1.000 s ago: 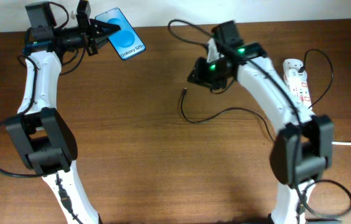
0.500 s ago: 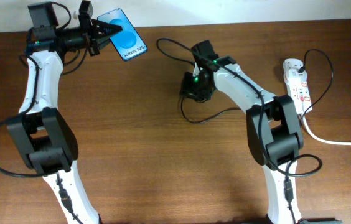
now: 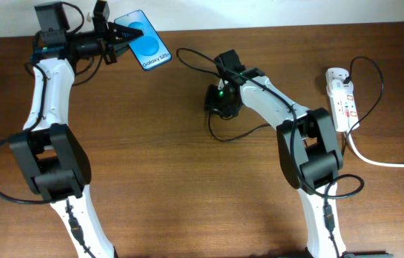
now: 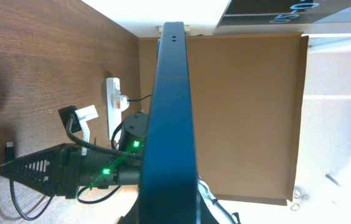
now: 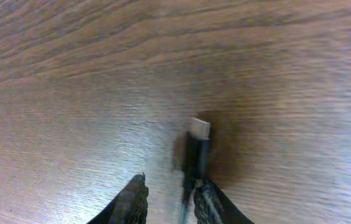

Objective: Plug charger to phone and switch on socket
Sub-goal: 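Lower the right gripper onto the black cable's USB-C end, then grasp and lift the cable plug with the right gripper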

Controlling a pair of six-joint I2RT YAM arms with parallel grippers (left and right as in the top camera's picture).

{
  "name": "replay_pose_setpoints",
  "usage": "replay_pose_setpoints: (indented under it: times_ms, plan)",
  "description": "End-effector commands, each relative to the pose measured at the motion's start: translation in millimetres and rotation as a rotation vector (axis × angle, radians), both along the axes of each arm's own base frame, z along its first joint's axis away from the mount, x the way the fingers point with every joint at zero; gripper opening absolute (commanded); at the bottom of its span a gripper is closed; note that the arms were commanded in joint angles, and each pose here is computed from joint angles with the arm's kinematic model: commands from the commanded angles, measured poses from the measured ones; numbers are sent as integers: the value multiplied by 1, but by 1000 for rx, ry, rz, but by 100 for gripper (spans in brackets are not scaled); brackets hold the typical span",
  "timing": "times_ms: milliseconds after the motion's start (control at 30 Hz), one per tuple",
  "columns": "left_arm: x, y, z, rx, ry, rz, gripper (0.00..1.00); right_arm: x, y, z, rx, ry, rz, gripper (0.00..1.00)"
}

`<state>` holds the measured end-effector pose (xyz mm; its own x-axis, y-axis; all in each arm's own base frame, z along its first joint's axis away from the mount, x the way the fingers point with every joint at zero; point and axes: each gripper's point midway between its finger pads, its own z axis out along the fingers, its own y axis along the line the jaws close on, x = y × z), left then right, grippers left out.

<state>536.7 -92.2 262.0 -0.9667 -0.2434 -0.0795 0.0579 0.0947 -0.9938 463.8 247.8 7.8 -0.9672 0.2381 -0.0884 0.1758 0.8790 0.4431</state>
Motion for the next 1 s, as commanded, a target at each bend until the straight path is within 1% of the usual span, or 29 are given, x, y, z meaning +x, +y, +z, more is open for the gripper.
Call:
replay_pose_setpoints:
  times_ms: [0, 33, 67, 233, 300, 367, 400, 467, 533, 633, 700, 800, 900, 967]
  plan:
    - [-10, -4, 24, -12, -71, -39, 0, -6, 1, -29, -53, 35, 0, 30]
    - [-10, -4, 24, -12, -70, -39, 0, -7, -1, -32, -62, 36, -2, 30]
    - [-10, -4, 24, -12, -70, -39, 0, -7, -2, -34, -68, 40, -3, 27]
    - [-10, -4, 24, -12, -70, -39, 0, -8, -2, -37, -69, 45, -3, 4]
    - [-10, -4, 24, -12, -70, -39, 0, -7, 0, -34, -46, 31, 37, 4]
    - [-10, -4, 24, -12, -70, -39, 0, -1, 11, -19, 34, -42, 163, 4]
    - [-11, -5, 25, -15, -71, -44, 0, 2, 11, -9, 63, -66, 195, 4]
    - [-14, -5, 27, -27, -81, -64, 0, 6, 12, 26, 170, -142, 290, 4]
    - [-18, -6, 30, -40, -105, -88, 0, 3, 11, 63, 280, -198, 374, 4]
    - [-21, -8, 32, -47, -129, -108, 0, -5, -11, 114, 318, -262, 416, 5]
    - [-24, -14, 33, -52, -137, -127, 0, -19, -22, 160, 334, -336, 474, 4]
    - [-27, -26, 33, -53, -150, -152, 0, -47, -35, 212, 319, -411, 524, 4]
    - [-29, -36, 33, -53, -157, -173, 0, -74, -43, 248, 316, -435, 536, 5]
    - [-32, -46, 33, -55, -157, -193, 0, -92, -41, 262, 354, -443, 561, 4]
